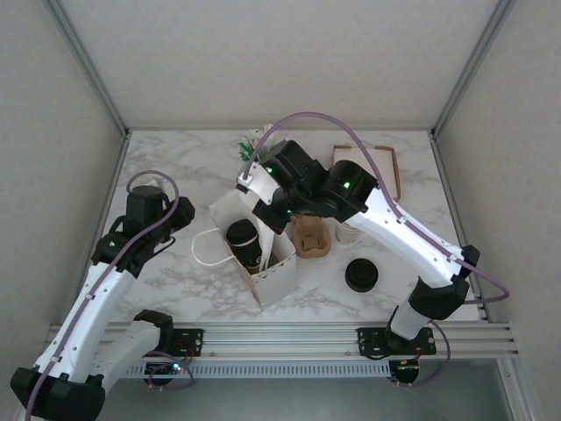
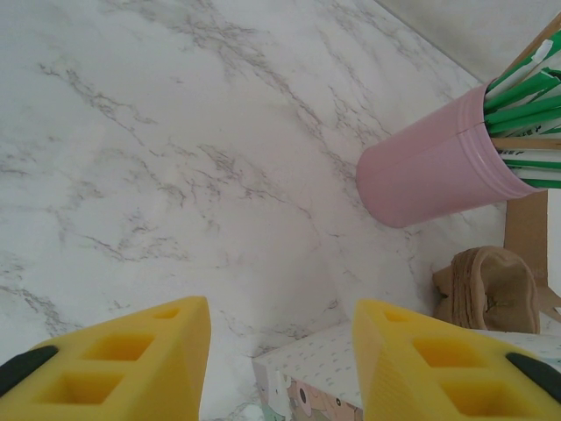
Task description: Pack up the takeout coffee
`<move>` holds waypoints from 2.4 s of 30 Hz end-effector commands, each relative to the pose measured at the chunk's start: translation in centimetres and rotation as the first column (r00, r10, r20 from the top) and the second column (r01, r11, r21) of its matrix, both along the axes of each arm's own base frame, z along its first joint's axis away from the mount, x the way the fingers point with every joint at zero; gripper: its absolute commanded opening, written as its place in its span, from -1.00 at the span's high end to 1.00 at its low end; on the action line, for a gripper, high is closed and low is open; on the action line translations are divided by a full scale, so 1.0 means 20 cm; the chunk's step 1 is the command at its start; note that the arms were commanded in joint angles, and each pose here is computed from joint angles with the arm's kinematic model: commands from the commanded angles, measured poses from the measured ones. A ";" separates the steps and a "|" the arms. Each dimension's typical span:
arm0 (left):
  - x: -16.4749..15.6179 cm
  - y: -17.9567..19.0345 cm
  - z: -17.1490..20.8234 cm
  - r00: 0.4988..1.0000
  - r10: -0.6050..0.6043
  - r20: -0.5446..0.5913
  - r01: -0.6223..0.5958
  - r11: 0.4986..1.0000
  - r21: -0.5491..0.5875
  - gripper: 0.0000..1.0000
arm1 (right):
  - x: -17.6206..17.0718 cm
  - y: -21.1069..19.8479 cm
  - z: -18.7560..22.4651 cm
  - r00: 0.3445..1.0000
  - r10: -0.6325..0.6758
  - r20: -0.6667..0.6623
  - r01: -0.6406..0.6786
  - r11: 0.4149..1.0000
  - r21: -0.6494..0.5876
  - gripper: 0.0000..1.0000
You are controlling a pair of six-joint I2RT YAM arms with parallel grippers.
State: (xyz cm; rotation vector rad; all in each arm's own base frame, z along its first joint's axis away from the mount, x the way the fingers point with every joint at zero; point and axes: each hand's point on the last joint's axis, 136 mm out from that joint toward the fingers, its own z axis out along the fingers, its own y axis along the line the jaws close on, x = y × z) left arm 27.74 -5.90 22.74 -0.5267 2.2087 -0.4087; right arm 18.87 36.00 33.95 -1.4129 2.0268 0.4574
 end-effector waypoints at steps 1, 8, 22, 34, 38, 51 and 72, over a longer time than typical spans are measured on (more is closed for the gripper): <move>0.00 0.00 0.01 1.000 0.006 -0.006 -0.006 1.000 0.008 0.07 | -0.22 0.04 -0.01 0.988 0.152 -0.039 -0.153 0.988 -0.024 0.93; 0.02 -0.01 0.00 1.000 0.002 -0.012 -0.002 1.000 0.000 0.07 | -0.32 0.05 -0.01 0.976 0.214 -0.024 -0.215 0.976 -0.029 0.90; 0.01 0.02 0.04 1.000 0.023 0.002 -0.023 0.999 0.026 0.04 | -0.01 -0.04 0.07 0.992 -0.059 0.116 0.055 0.998 0.031 -0.20; 0.10 0.23 0.30 0.965 0.178 0.192 -0.215 0.956 0.198 -0.70 | 0.33 -0.68 0.71 0.640 -0.712 0.290 0.429 0.644 0.633 -0.68; 0.16 0.28 0.29 0.945 0.224 0.239 -0.282 0.927 0.246 -1.00 | 0.60 -1.16 0.65 0.345 -0.918 0.197 0.587 0.375 0.718 -0.97; 0.21 0.68 0.10 0.785 0.491 0.377 -0.619 0.649 0.443 -1.00 | 0.96 -2.02 -0.38 -0.167 -0.983 0.076 0.859 -0.107 0.501 -0.98; 0.35 0.55 -0.55 0.951 0.231 0.204 -0.307 0.780 0.546 -1.00 | 1.00 -1.85 -1.09 0.175 -0.977 0.119 0.867 0.211 0.451 -0.98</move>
